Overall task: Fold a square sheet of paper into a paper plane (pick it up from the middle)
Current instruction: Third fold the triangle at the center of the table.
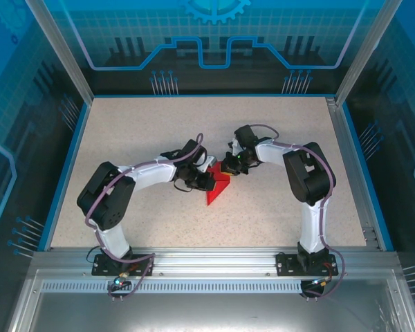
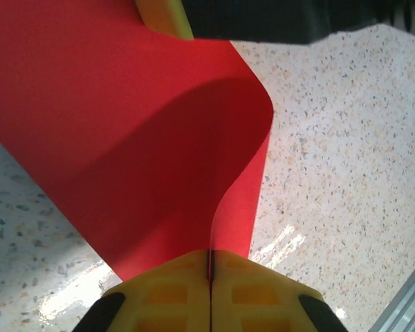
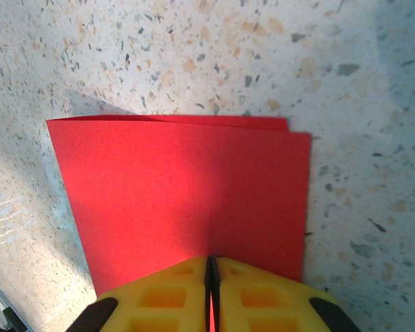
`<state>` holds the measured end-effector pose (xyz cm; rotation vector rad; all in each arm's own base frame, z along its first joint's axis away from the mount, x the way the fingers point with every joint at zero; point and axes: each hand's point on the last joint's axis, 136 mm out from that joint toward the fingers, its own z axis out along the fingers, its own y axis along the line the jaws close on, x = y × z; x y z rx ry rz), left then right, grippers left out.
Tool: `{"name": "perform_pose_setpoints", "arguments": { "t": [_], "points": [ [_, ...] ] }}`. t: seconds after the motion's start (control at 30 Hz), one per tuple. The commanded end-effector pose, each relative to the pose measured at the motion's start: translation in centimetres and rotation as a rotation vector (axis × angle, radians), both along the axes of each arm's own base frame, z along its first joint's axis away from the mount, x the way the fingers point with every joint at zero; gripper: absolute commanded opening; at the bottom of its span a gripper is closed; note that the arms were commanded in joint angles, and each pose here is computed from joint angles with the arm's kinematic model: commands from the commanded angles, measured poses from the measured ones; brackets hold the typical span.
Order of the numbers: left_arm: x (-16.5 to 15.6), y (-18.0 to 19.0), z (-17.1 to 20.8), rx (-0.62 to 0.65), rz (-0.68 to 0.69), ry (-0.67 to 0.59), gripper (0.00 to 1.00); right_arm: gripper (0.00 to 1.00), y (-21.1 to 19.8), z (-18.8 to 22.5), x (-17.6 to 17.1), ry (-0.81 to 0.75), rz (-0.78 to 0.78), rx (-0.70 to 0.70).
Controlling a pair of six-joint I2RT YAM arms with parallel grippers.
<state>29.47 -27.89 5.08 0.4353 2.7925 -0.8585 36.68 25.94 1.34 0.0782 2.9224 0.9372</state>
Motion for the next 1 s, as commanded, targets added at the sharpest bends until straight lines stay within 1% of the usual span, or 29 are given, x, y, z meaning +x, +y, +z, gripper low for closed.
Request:
{"name": "perform_pose_setpoints", "arguments": {
  "t": [0.0, 0.23, 0.57, 0.97],
  "points": [
    [0.4, 0.7, -0.8, 0.044, -0.005, 0.013, 0.08, 0.12, -0.4, -1.6, -1.1, 0.044, 0.022, -0.065],
    [0.5, 0.7, -1.5, 0.059, -0.001, 0.029, 0.09, 0.12, -0.2, -1.1, -1.1, 0.037, 0.026, -0.055],
    [1.1, 1.1, -1.8, 0.095, 0.012, 0.016, 0.09, 0.12, -0.4, -1.3, -1.2, 0.046, 0.022, -0.059],
    [0.8, 1.3, -2.3, 0.106, 0.021, 0.040, 0.09, 0.12, -0.4, -1.5, -1.3, 0.048, 0.023, -0.065]
  ]
}}
